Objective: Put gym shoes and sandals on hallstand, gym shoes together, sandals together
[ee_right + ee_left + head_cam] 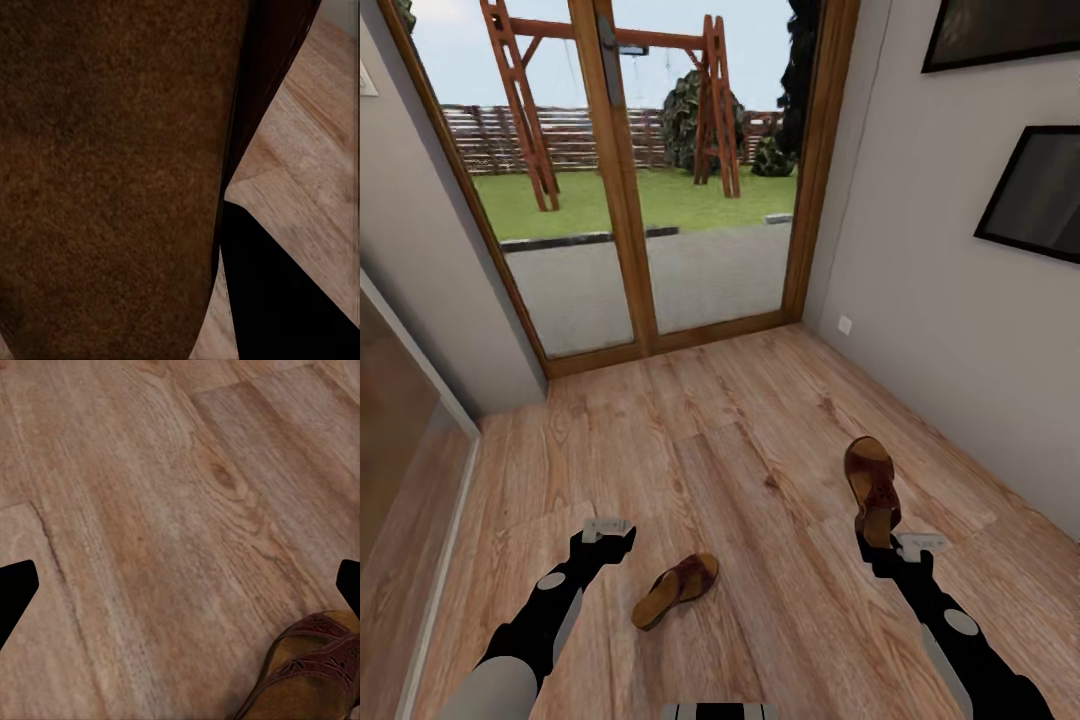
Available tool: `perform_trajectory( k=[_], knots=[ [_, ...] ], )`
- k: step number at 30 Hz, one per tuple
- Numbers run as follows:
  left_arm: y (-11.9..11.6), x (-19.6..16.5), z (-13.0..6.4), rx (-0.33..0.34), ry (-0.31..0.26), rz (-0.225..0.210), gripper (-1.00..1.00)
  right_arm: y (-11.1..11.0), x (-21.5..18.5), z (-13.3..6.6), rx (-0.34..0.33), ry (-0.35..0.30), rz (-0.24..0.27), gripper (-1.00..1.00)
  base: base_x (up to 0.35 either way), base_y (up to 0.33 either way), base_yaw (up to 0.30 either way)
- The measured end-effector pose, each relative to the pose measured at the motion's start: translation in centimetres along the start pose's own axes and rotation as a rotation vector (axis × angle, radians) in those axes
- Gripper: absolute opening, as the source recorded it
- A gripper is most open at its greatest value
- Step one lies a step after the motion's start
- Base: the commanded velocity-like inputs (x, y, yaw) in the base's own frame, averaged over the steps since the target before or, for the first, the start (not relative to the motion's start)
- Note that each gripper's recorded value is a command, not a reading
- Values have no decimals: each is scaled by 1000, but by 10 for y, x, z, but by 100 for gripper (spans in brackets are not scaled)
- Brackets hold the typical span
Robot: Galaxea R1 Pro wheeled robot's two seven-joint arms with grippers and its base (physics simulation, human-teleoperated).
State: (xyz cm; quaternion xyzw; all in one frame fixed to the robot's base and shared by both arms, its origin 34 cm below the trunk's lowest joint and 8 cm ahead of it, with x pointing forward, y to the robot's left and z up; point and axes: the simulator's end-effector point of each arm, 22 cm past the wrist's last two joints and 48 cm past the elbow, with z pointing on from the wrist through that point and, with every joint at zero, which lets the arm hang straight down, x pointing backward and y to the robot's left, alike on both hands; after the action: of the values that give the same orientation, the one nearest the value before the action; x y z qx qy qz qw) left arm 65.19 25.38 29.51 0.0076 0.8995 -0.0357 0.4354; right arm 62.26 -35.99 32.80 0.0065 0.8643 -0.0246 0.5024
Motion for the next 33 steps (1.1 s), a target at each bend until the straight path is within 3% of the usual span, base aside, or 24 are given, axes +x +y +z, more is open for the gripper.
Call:
perform_trajectory(
  k=[9,13,14,16,17,18,19,22,26,33],
  knots=[
    [-1,1,0,3,2,2,100,1,0,0,-2,0,2,-100,0,0,0],
    [2,19,-4,7,35,20,100,5,-20,2,-10,-35,-5,-100,0,0,0],
    [13,20,-6,20,44,50,100,12,-41,5,-26,-21,0,-100,0,0,0],
    [32,24,-11,73,67,122,100,34,-124,-1,-73,-47,1,-100,0,0,0],
    [35,36,-17,161,117,224,100,54,-166,-14,-112,-1,9,-100,0,0,0],
    [33,41,-19,183,137,249,100,67,-199,-25,-141,-31,16,-100,0,0,0],
    [31,50,-21,202,164,272,100,76,-198,-22,-166,6,30,-100,0,0,0],
    [28,67,-25,232,225,325,100,103,-206,-26,-245,39,57,-100,0,0,0],
    [28,87,-30,253,301,394,100,123,-211,-30,-306,58,71,-100,0,0,0],
    [25,100,-34,275,368,451,100,130,-215,-32,-328,62,73,-100,0,0,0]
  ],
)
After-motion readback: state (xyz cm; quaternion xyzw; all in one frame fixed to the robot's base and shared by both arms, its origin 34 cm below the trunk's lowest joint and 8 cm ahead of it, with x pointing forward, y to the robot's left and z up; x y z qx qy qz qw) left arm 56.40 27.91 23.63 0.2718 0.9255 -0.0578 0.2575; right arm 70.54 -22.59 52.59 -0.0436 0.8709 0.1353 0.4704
